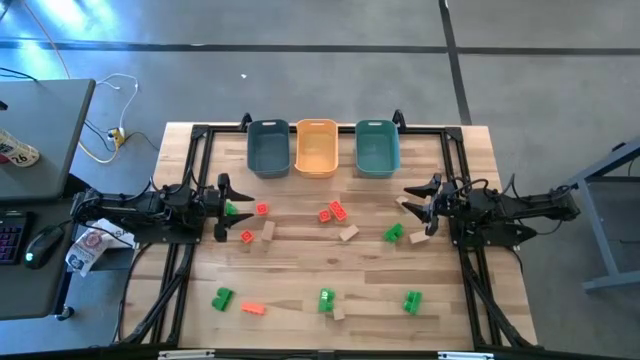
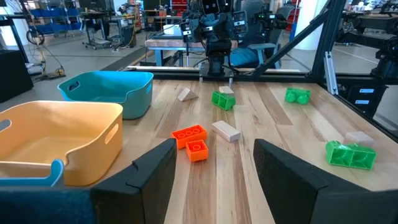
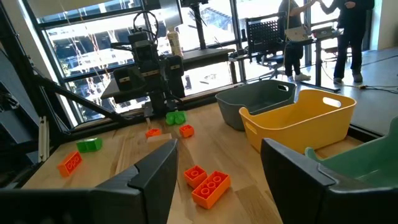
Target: Sort & place blocks by color
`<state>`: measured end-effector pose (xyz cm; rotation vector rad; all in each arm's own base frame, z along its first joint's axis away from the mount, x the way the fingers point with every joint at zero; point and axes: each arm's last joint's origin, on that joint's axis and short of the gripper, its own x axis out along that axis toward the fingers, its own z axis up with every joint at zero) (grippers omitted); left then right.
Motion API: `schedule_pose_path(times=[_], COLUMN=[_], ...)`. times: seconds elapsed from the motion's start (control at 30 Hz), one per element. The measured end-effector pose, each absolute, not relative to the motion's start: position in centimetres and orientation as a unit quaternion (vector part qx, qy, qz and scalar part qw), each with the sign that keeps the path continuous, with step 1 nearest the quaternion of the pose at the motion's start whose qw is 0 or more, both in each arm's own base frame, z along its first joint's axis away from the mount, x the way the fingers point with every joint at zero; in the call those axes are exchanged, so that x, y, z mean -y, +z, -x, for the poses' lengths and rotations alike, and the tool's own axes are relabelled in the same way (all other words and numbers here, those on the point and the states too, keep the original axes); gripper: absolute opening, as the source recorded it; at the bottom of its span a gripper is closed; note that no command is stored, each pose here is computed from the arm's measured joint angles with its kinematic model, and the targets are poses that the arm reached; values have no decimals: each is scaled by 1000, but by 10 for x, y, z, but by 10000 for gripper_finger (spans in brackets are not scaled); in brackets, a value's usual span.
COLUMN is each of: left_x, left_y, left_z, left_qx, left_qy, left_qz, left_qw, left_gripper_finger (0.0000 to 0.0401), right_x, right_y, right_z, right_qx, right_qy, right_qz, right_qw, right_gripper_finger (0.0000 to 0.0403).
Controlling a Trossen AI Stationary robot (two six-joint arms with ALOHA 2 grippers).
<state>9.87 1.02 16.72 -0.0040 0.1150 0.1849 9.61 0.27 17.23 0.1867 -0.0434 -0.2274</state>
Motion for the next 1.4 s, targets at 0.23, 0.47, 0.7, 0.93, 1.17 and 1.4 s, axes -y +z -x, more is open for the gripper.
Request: schedule_pose_path(times=[0.23,0.47,0.7,0.93,1.17,1.4], left_x=[-10,-10,-12,-15,-16,-17], left_y=[167,167,169,179,187,205], left_z=[-99,-99,-98,-98,-97,-95], left_qx=[-58,-58,-46,10,41,-28], left_qy=[92,93,126,174,190,225], left_qz=[2,1,18,33,8,14], left_qw=[994,994,991,984,981,974], left_gripper_finger=[205,233,252,252,252,252], right_x=[-3,-3,-3,-3,-3,-3], right_y=[172,172,172,172,172,172], right_z=[-96,-96,-96,-96,-96,-96], right_qx=[22,22,21,22,22,22], right_qy=[-114,-113,-113,-113,-113,-113], right_qz=[-93,-93,-93,-93,-93,-93], right_qw=[989,989,989,989,989,989], right_gripper_finger=[216,216,216,216,216,216])
